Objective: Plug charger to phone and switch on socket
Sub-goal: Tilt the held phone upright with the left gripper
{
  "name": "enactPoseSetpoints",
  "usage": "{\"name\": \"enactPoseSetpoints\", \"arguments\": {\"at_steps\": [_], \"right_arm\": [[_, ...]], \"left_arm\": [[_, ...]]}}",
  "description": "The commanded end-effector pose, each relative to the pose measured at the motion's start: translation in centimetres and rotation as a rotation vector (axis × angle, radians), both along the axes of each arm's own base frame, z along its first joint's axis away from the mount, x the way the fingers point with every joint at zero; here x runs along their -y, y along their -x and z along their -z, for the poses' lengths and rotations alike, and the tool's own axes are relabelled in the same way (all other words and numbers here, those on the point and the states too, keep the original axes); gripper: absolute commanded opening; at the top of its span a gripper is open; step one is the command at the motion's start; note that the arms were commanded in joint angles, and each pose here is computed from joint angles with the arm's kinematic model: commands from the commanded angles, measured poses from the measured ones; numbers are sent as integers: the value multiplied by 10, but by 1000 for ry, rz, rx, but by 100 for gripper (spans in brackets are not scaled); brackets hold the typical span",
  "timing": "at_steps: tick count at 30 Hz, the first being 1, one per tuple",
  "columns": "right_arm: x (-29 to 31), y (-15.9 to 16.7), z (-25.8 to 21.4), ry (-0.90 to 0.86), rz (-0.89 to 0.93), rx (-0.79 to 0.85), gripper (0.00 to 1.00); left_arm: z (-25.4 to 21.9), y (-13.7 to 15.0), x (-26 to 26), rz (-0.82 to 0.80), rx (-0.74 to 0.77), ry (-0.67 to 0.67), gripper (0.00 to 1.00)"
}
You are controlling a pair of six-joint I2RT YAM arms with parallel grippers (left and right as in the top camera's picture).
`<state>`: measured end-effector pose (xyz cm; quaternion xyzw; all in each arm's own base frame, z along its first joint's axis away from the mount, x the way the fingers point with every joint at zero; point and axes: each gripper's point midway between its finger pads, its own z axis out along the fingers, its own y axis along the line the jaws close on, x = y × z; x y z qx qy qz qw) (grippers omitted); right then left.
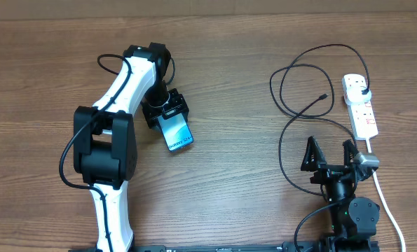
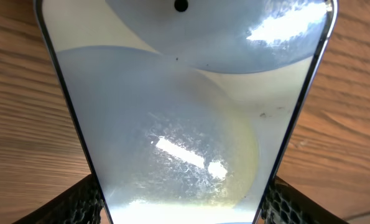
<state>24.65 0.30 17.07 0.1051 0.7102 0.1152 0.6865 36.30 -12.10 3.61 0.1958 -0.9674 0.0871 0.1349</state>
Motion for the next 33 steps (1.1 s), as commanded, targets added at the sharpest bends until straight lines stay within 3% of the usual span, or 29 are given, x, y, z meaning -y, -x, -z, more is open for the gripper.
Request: {"name": "enactPoseSetpoints", "arguments": {"at_steps": [1,14,26,33], "right_arm": [[-4,0,1,8,-19,6,100],[-4,0,1,8,-19,6,100],[-4,0,1,8,-19,6,100],[-4,0,1,8,-19,6,100]], "left_arm": [[-13,-2,19,46,20,113,68],[-23,12,33,109,-22,232,67],[-27,20,21,101,-67,242,66],[-37,19,22,104,-61,360,66]]}}
